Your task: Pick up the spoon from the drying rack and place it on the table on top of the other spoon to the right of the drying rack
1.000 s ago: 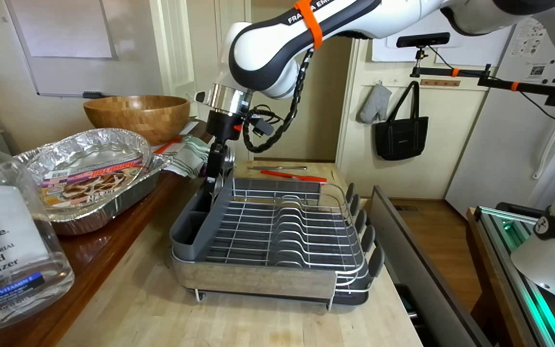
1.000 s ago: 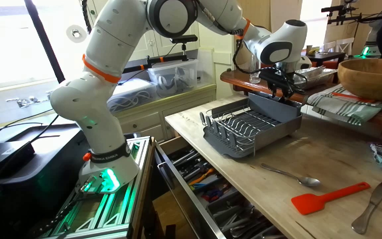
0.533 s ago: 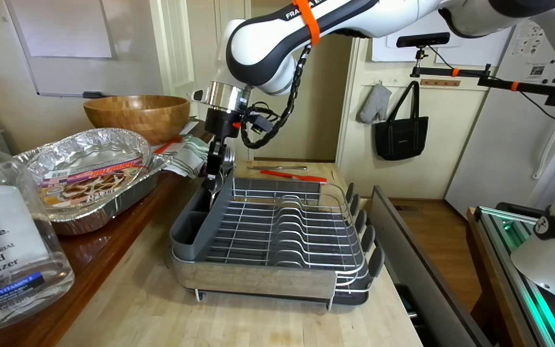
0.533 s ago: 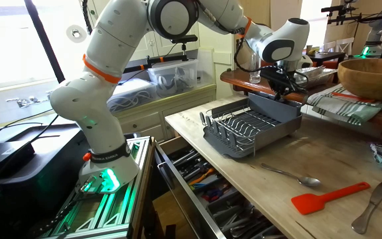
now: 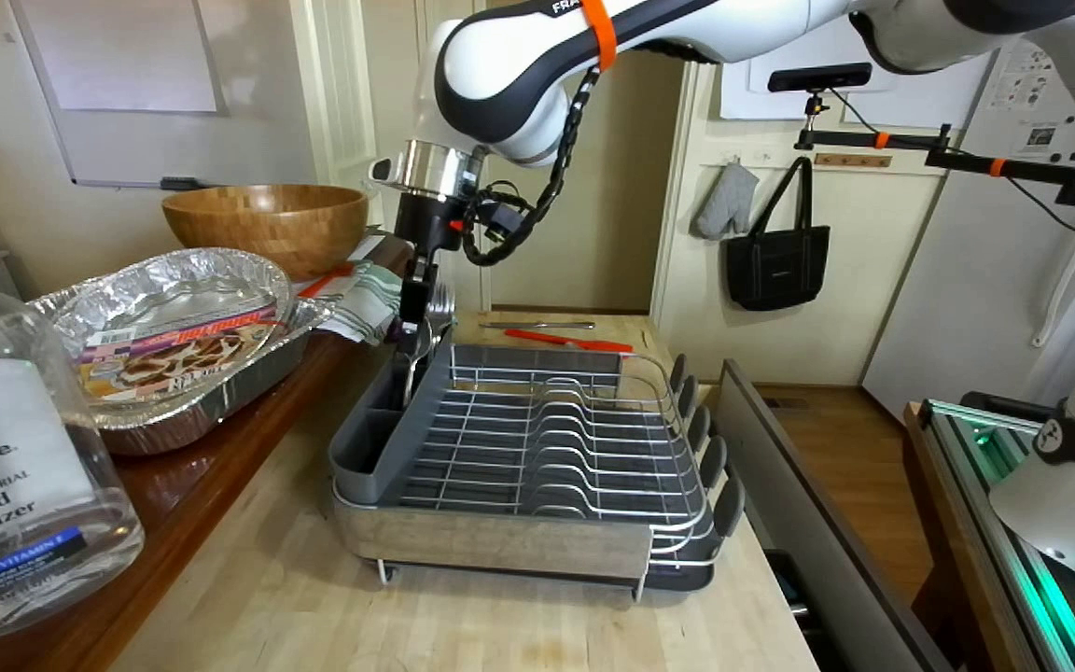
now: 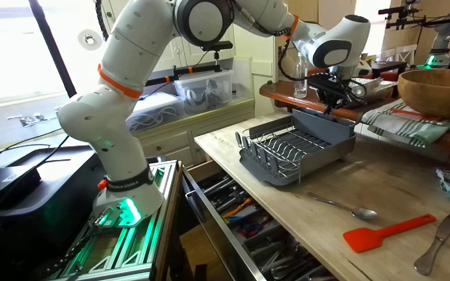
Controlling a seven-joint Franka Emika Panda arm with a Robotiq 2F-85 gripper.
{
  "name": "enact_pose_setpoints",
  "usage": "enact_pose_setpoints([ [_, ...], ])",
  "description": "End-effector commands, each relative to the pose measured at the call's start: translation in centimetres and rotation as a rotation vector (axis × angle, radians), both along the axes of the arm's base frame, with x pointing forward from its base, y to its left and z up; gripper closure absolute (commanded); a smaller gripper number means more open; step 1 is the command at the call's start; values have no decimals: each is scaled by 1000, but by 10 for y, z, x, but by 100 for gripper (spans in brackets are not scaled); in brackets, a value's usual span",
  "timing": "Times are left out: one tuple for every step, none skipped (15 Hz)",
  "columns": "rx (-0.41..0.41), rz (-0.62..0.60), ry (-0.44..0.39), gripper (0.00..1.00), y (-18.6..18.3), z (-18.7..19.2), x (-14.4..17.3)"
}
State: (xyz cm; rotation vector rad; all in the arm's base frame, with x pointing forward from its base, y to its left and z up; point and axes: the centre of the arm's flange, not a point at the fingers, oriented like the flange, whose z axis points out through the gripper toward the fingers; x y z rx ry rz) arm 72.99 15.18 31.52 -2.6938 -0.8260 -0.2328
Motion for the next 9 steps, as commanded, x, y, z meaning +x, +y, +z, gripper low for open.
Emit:
enact_pose_setpoints([
  [-1,21,22,98,-3,13,2],
  [-9,21,27,98,-4,16,2],
  [-17,22,32,98,-5,20,2],
  [-22,23,34,98,-6,24,1],
  [-29,22,36,98,-8,30,1],
  [-22,23,33,98,-10,35,1],
  [-32,19,29,98,-11,42,0],
  [-36,21,26,98,-13,49,0],
  [-39,23,28,98,-15,54,0],
])
